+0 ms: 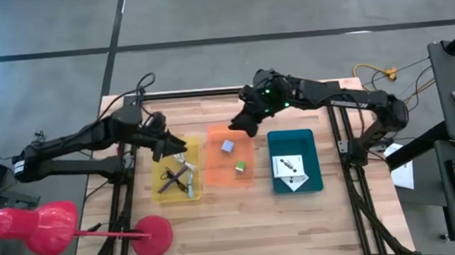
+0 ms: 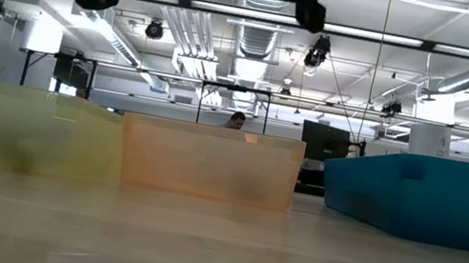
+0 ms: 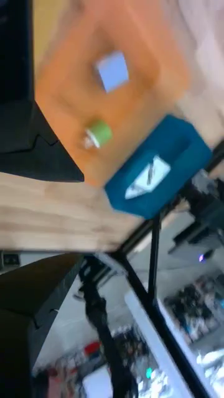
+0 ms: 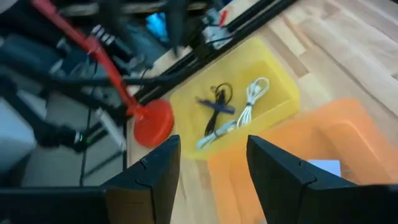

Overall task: Pick and place items into bin
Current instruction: Return to Home Position

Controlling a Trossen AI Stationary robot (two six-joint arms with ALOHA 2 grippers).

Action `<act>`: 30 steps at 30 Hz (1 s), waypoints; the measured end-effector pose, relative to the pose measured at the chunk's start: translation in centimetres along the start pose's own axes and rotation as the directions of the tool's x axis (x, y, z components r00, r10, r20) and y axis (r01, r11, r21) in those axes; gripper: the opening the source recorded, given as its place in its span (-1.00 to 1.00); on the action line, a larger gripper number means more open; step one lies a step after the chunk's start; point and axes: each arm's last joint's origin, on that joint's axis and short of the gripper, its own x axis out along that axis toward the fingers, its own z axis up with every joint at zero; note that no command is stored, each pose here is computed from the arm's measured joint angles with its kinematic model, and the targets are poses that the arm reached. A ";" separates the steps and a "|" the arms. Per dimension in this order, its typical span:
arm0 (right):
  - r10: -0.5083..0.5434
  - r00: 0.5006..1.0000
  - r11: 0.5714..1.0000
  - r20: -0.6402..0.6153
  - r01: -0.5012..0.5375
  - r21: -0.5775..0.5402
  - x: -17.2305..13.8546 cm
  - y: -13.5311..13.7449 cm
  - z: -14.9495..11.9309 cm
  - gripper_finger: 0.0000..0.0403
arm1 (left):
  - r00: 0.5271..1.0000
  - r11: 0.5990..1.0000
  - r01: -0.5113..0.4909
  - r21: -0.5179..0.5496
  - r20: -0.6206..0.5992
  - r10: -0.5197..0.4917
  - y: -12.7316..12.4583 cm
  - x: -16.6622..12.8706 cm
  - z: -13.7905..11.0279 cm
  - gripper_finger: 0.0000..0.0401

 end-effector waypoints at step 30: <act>0.207 0.911 0.970 0.357 -0.144 -0.193 -10.9 -7.2 -17.5 -0.14 | 0.893 0.911 0.327 0.251 0.233 -0.385 6.2 -0.5 -10.2 -0.09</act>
